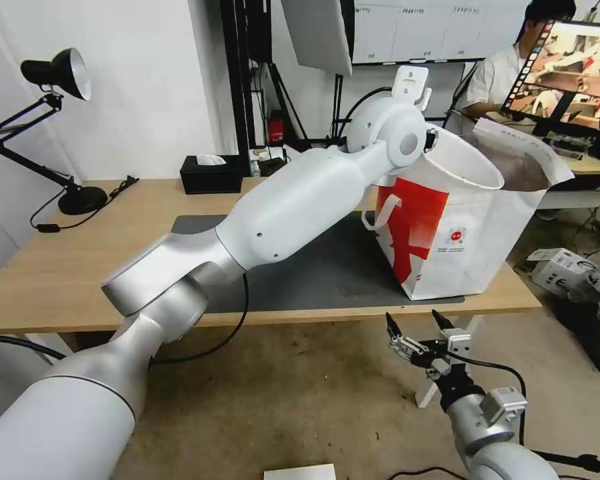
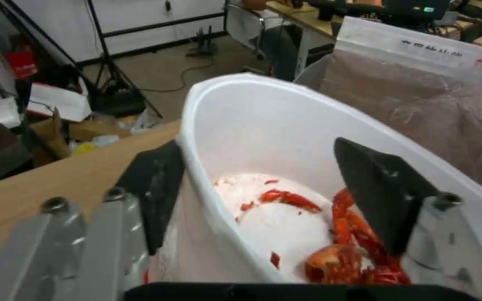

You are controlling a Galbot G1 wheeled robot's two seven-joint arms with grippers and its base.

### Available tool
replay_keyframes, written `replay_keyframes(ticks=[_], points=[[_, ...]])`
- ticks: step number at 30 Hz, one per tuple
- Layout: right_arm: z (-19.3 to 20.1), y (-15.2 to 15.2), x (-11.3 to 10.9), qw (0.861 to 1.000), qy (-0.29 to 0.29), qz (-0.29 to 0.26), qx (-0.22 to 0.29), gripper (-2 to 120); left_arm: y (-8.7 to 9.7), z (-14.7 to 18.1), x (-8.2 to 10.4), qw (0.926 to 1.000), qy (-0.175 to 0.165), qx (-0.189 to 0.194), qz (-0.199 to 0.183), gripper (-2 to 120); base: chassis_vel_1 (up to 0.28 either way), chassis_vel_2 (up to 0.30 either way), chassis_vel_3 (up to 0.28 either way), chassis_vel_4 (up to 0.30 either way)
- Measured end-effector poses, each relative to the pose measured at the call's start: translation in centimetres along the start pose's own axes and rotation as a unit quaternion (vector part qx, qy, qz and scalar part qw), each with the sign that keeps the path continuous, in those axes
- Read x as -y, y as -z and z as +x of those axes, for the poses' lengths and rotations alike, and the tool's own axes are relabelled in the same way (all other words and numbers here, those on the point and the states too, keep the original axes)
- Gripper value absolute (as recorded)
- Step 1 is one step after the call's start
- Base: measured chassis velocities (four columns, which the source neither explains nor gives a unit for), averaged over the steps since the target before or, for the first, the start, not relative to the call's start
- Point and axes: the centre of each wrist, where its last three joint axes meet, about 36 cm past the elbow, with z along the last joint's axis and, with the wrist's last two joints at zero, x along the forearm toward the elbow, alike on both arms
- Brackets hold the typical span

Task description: Pick up the trash from the table and place it into the takeout bag.

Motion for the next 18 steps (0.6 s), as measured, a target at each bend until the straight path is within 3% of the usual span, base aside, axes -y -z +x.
replay_keyframes(ticks=[7,13,18], points=[[-0.1,-0.2,-0.1,1.000,0.001,-0.001,-0.002,100,0.0,0.1,0.0,0.9998,-0.010,0.011,0.012,98,0.000,0.000,0.000,0.000],[-0.4,-0.3,-0.1,1.000,0.002,-0.001,-0.002,100,-0.3,0.9,-0.4,0.9987,-0.039,0.029,0.017,100,0.000,0.000,0.000,0.000],[-0.7,-0.4,-0.5,1.000,0.008,-0.004,0.000,100,-1.0,1.1,-0.9,0.9993,-0.034,0.011,-0.005,100,0.000,0.000,0.000,0.000]])
